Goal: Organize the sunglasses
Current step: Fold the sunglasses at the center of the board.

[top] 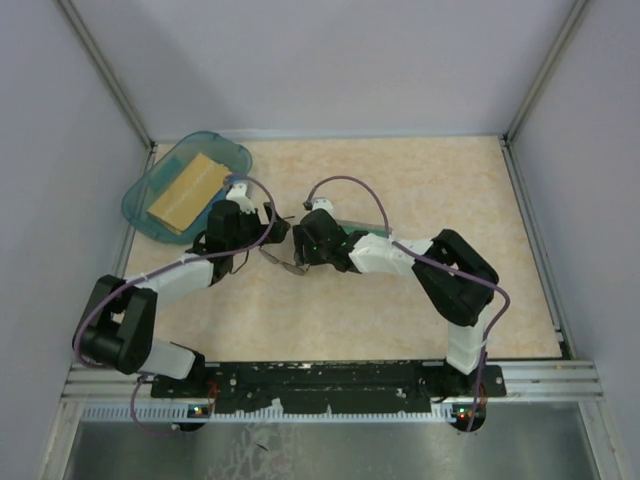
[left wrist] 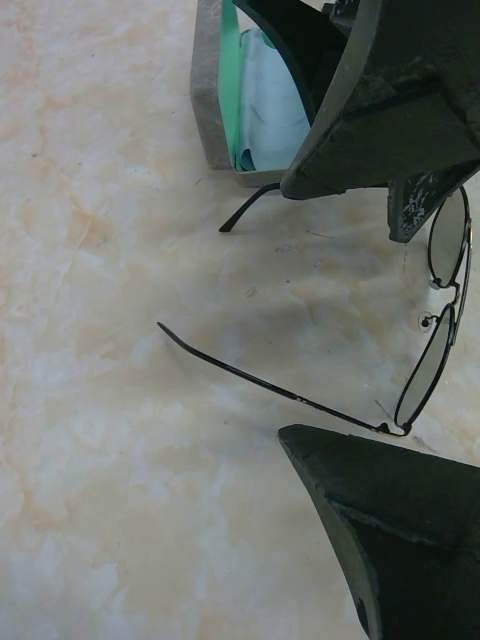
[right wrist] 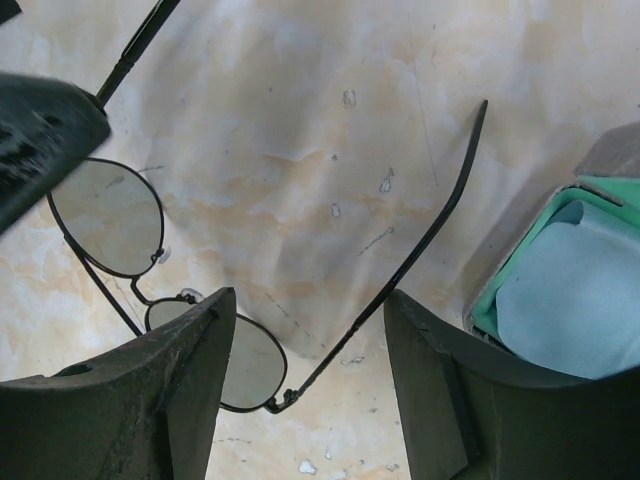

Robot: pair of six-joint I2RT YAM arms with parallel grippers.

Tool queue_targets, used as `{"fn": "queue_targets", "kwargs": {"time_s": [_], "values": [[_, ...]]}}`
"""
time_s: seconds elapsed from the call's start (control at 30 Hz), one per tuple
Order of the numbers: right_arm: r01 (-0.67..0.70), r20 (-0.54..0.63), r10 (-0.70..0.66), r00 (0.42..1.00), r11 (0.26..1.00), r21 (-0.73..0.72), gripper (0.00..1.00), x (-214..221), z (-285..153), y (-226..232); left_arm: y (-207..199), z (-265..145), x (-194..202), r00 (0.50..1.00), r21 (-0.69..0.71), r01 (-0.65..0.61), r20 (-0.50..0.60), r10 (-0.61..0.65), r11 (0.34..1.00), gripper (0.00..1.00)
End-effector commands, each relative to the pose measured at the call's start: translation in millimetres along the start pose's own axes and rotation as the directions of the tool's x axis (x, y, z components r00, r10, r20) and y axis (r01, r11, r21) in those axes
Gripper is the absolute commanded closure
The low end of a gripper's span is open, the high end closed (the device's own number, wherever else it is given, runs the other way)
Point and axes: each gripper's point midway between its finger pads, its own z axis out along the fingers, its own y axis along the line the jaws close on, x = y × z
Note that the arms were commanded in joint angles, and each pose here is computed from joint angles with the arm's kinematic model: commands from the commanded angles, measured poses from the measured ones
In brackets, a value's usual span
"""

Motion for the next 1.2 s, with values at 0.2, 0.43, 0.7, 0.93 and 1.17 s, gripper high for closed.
{"fn": "queue_targets", "kwargs": {"time_s": [0.2,0.43,0.7,0.93,1.17], "values": [[0.015,0.054,-0.013,0.998,0.999,-0.035,0.39,-26,7,14,-8,10,-7,1.0,0.047,0.013,0.012,-0.014,0.999,0.01],[0.025,0.063,-0.023,0.998,0.999,-0.031,0.39,-28,5,13,-5,12,-5,1.0,0.035,0.018,0.009,-0.018,0.999,0.01],[0.035,0.071,-0.035,0.997,0.999,-0.006,0.39,-32,3,8,-6,14,-3,1.0,0.041,0.013,0.001,-0.013,0.999,0.01],[0.044,0.078,-0.043,0.996,0.999,-0.014,0.39,-38,5,14,-9,15,-7,1.0,0.053,0.013,0.004,-0.014,0.999,0.01],[0.051,0.082,-0.048,0.995,0.998,-0.026,0.4,-41,8,17,-9,20,-6,1.0,0.052,0.019,0.0,-0.019,0.998,0.01]]}}
